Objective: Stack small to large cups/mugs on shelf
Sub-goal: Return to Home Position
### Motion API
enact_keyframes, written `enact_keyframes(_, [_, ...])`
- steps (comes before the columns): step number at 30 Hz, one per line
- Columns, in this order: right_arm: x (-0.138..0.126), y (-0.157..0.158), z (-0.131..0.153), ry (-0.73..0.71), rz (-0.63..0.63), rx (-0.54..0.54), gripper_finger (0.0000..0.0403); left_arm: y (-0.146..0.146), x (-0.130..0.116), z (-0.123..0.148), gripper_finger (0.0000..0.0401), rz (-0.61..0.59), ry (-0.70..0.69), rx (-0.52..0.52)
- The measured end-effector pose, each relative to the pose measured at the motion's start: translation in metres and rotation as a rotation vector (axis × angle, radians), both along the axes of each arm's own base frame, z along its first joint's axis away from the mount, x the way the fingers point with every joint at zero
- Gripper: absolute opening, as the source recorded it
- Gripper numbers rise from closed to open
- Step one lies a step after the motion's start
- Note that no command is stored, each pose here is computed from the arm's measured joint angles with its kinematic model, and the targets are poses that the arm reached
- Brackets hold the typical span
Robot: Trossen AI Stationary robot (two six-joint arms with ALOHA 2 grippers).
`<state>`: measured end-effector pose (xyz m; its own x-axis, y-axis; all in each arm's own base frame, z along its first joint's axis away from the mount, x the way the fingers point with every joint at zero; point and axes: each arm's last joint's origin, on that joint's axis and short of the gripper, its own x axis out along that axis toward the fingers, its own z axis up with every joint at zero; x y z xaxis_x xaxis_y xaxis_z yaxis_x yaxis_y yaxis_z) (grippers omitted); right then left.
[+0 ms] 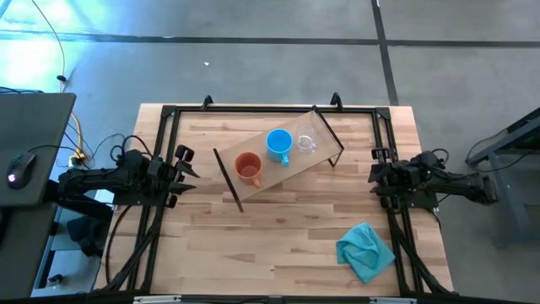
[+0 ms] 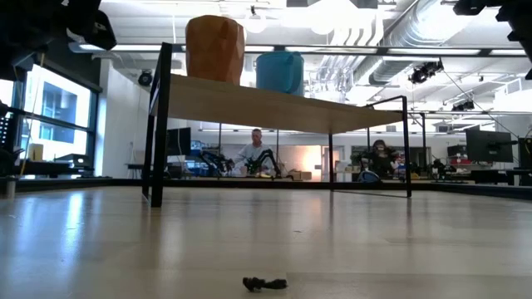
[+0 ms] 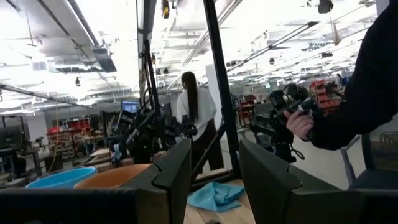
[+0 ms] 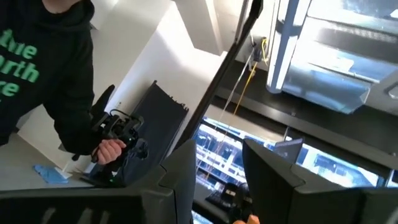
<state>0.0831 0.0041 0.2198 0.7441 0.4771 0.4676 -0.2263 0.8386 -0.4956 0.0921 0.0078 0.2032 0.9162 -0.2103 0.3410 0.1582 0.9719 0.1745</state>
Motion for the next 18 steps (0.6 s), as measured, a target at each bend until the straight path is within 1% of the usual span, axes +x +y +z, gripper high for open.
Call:
enact_keyframes(3, [-0.001, 0.001, 0.001, -0.023, 0.009, -0.020, 0.0124, 0.000, -0.001, 0.001, 0.0124, 0.000, -0.016, 0.004])
enact_keyframes(8, [-0.002, 0.001, 0.002, -0.031, 0.013, -0.021, 0.0124, 0.000, -0.002, 0.004, 0.0124, -0.001, -0.048, 0.011])
enact_keyframes(14, [-0.002, 0.001, 0.003, -0.032, 0.017, -0.024, 0.0124, -0.001, -0.002, 0.005, 0.0124, -0.015, -0.055, 0.018])
enact_keyframes(18, [-0.002, 0.001, 0.003, -0.026, 0.030, -0.017, 0.0124, -0.003, -0.006, 0.012, 0.0124, -0.041, -0.142, 0.073])
